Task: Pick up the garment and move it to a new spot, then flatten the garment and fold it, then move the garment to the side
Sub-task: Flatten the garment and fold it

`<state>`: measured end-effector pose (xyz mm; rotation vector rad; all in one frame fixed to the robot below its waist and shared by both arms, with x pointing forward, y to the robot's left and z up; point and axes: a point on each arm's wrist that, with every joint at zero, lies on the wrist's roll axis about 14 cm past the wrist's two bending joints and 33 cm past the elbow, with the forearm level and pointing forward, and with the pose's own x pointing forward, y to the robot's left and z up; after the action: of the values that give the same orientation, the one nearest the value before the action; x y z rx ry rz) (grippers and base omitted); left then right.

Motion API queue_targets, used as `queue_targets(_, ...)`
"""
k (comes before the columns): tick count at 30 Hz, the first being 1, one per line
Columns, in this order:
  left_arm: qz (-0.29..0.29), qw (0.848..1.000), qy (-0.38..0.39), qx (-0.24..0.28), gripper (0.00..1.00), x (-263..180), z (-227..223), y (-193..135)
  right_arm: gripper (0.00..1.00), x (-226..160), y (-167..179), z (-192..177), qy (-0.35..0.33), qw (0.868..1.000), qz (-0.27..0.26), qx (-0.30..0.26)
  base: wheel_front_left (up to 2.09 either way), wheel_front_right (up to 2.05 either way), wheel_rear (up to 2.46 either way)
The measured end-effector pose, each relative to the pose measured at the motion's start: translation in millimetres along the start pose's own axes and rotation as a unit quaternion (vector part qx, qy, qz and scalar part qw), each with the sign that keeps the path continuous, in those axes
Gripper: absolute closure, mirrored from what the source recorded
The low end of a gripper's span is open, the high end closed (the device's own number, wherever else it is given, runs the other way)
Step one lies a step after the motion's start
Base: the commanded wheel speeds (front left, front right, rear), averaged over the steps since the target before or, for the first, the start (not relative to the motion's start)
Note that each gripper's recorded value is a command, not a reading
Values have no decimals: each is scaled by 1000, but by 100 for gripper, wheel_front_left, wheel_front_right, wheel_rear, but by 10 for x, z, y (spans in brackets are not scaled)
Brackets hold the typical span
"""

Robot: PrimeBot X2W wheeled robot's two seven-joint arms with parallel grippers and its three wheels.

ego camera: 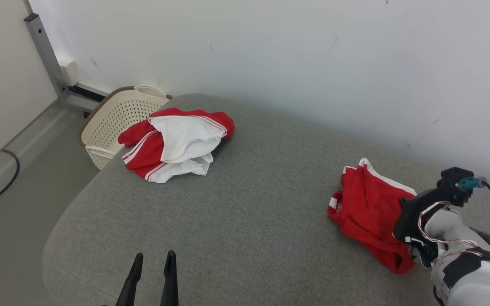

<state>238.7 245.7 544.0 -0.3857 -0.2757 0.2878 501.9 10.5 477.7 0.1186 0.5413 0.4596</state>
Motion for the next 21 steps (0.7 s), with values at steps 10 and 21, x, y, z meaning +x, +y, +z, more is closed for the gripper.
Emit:
queue_targets(10, 6, 1000, 14, 4, 0, -4, -76, 19, 100, 84, -34, -457, 50, 999, -10, 7, 0, 0, 0)
queue_targets(21, 31, 999, 18, 10, 0, -6, -89, 112, 100, 248, 390, -640, 83, 996, 25, -18, 0, 0, 0)
